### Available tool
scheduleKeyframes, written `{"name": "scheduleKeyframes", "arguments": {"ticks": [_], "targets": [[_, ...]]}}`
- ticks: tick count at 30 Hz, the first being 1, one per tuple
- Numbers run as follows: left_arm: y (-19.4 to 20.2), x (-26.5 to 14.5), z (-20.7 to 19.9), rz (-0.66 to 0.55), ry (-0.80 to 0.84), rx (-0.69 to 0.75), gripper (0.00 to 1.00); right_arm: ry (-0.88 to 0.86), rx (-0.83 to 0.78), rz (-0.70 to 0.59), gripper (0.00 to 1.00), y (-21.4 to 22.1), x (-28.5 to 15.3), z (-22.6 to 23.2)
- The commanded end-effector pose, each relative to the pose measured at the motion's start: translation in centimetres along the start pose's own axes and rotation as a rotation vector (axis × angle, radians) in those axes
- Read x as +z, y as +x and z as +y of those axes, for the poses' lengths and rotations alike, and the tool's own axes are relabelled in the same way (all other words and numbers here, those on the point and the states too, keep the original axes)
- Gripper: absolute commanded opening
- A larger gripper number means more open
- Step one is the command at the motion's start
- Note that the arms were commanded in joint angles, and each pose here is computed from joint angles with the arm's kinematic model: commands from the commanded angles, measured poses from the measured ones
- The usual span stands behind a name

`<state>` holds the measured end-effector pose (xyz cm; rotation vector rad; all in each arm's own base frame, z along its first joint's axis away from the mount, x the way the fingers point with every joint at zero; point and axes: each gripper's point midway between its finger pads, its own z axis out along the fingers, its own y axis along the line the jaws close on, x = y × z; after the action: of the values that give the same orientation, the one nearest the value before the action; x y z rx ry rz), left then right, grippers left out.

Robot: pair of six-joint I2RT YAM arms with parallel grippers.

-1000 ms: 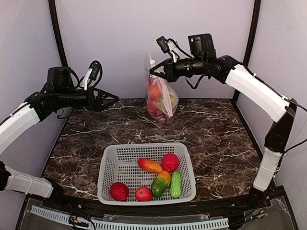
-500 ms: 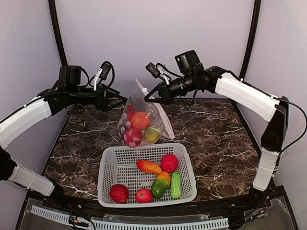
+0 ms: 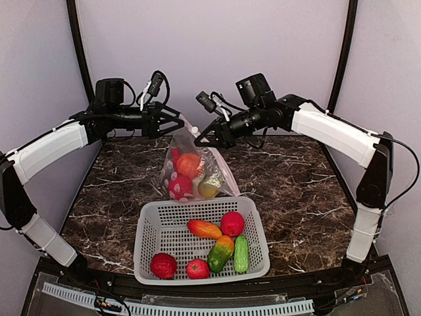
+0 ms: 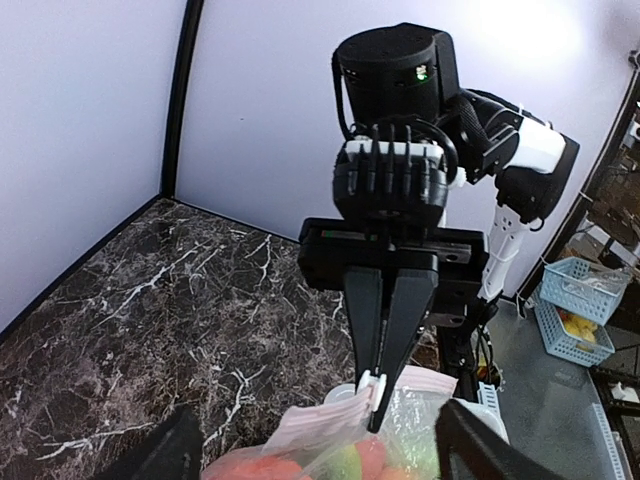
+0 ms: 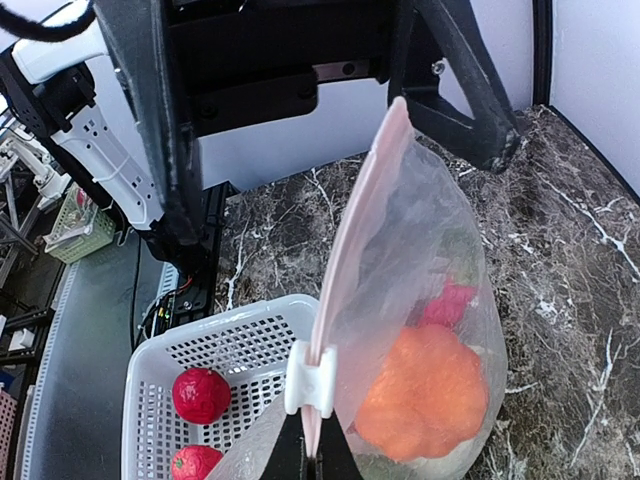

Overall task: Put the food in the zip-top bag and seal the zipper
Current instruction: Pass from the right arm to the left

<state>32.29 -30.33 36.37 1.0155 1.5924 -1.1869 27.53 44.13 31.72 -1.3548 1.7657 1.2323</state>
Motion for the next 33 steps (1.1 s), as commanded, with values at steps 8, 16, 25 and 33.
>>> {"name": "scheduleKeyframes", "arguments": {"ticks": [8, 16, 25, 33], "targets": [[-0.8, 0.4, -2.2, -0.023, 0.21, -0.019, 0.23, -0.034, -0.032, -0.034, 0.0, -0.6, 0.3, 0.8], [-0.4, 0.1, -2.6, -0.028, 0.218, -0.024, 0.01, 0.048, -0.033, -0.118, 0.52, -2.0, -0.9, 0.5], [-0.7, -0.2, -3.3, -0.037, 0.239, -0.02, 0.01, 0.105, -0.036, -0.254, 0.48, -4.6, -2.4, 0.7], [-0.7, -0.3, -3.5, -0.035, 0.249, -0.02, 0.01, 0.071, -0.022, -0.239, 0.36, -4.3, -1.4, 0.3]]}}
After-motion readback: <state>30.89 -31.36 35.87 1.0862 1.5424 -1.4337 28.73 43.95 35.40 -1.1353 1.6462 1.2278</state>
